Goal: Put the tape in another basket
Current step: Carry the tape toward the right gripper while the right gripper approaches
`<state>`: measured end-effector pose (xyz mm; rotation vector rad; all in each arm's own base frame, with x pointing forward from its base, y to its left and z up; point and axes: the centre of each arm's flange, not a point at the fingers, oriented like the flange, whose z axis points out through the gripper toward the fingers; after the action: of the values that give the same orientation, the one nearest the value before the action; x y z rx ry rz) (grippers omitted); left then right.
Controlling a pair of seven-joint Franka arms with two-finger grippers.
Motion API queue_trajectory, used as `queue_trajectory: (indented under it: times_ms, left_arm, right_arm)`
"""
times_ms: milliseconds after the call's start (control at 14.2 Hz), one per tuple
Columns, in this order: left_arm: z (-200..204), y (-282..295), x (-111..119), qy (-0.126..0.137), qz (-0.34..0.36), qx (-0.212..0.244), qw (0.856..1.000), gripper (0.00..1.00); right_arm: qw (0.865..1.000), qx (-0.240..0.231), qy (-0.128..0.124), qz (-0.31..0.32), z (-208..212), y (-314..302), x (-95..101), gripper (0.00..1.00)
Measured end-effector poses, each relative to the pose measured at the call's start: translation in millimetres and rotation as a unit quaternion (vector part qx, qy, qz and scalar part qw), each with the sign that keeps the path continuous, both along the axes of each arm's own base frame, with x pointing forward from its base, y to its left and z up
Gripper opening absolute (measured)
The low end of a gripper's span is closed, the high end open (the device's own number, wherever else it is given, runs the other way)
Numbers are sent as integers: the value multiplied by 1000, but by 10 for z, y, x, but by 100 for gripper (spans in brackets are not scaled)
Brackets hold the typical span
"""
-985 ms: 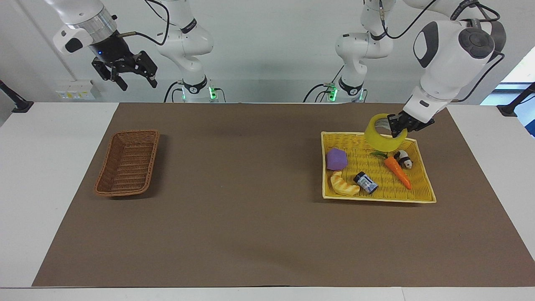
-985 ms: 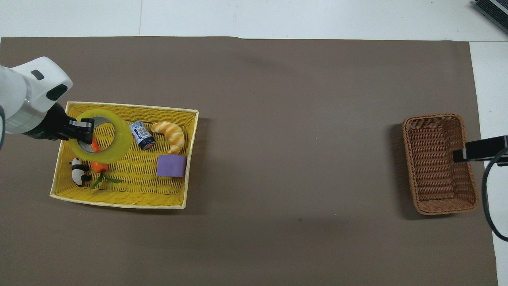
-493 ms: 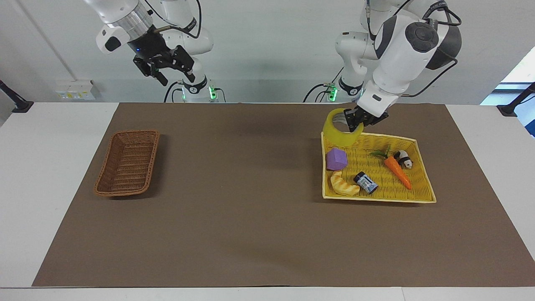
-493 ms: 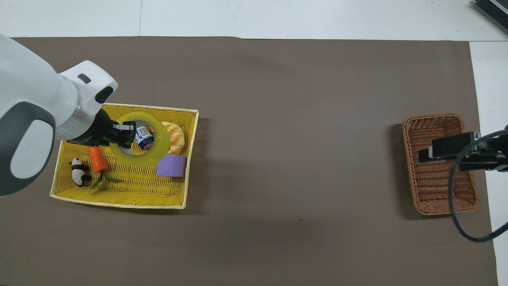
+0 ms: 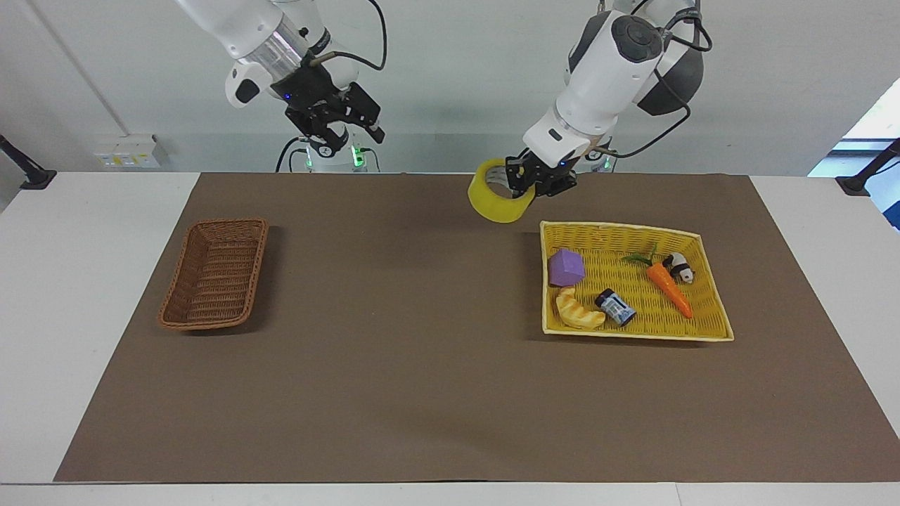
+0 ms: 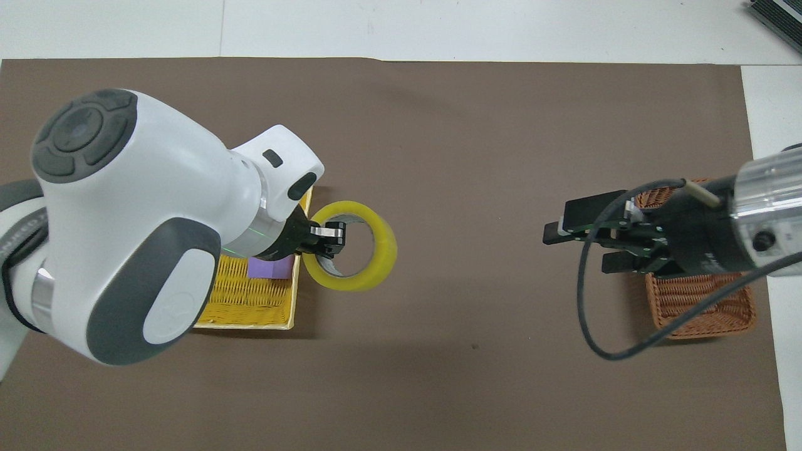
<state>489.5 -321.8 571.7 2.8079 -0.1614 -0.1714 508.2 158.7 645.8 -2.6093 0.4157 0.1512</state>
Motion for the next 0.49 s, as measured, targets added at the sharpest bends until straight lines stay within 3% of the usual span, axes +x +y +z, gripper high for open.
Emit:
queue_trajectory:
  times_ms: [352, 493]
  left_arm:
    - [54, -468, -275, 18, -24, -61, 998, 22]
    - [7, -617, -370, 21, -37, -72, 997, 22]
  right_arm:
    - [999, 24, 27, 3, -466, 404, 74, 100]
    - [997, 58, 45, -4, -518, 407, 73, 100]
